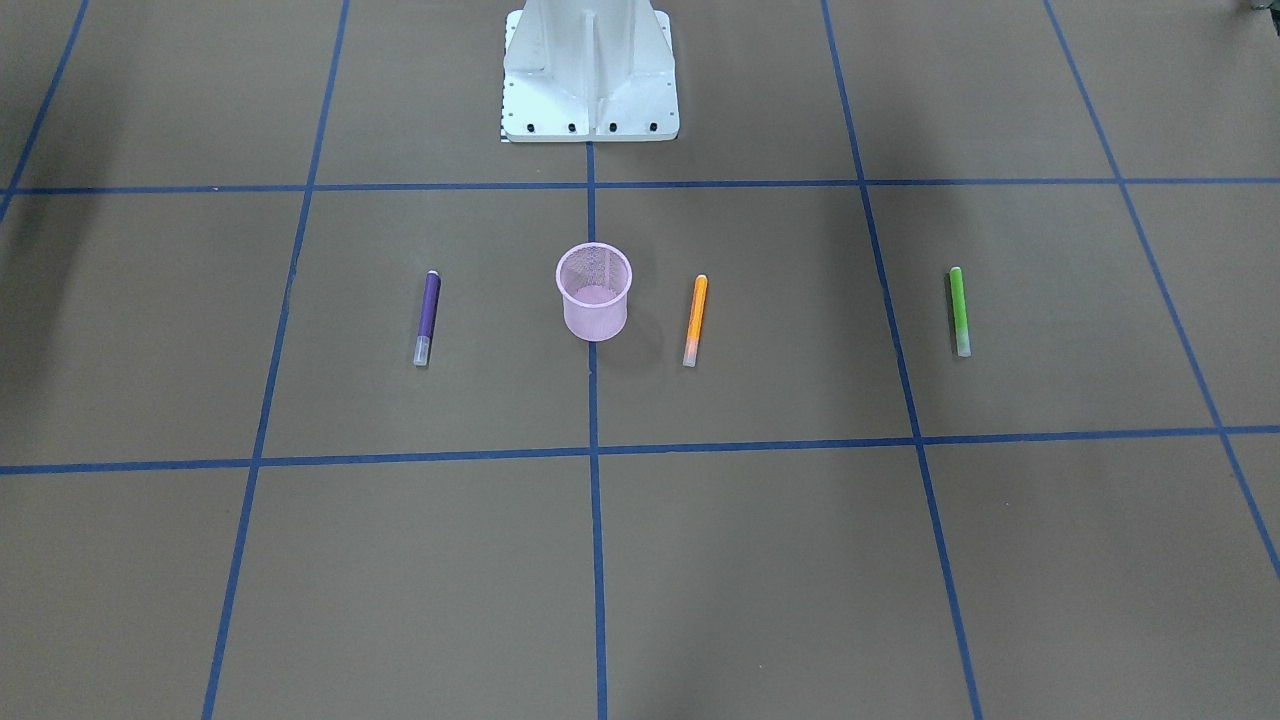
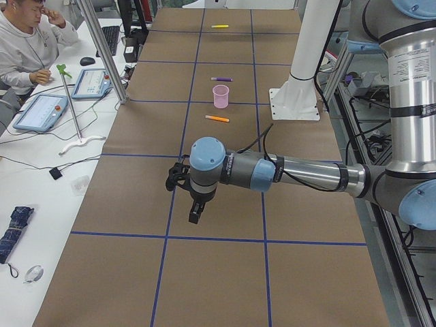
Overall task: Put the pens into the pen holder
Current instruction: 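Lower the right gripper onto the yellow marker and close on it, then carry the yellow marker with the right gripper over the lavender cup, then drop the yellow marker in the cup while the left gripper reaches for green marker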
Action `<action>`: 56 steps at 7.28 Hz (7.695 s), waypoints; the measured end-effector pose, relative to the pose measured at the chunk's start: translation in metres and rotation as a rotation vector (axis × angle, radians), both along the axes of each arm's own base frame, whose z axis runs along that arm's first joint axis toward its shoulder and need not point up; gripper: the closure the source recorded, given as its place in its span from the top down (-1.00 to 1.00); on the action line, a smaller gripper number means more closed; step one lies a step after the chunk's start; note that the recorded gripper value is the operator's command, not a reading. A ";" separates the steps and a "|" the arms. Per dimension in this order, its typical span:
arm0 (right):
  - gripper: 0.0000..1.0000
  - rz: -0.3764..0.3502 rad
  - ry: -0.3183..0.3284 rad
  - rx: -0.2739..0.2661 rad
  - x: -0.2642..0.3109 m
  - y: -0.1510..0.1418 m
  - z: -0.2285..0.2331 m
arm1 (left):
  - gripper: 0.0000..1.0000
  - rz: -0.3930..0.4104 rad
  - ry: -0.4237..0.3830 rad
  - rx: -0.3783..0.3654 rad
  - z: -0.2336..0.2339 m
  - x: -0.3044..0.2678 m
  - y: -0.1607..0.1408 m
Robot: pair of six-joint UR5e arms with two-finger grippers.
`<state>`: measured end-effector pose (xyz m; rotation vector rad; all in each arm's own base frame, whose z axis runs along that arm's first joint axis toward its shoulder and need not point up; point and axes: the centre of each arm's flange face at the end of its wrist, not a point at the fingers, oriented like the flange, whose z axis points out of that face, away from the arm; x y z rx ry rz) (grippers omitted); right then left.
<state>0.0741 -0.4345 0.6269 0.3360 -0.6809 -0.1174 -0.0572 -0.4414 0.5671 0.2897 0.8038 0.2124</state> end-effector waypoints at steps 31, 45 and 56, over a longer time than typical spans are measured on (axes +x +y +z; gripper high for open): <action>-1.00 -0.051 -0.075 0.121 -0.117 -0.068 0.026 | 1.00 0.002 0.004 0.154 -0.012 0.000 -0.002; -0.94 0.254 -0.597 0.728 -0.578 0.084 -0.405 | 1.00 0.250 0.179 0.318 -0.085 0.153 -0.037; 0.99 0.192 -0.455 0.378 -0.538 -0.004 -0.418 | 1.00 0.085 0.193 0.061 -0.065 0.199 -0.037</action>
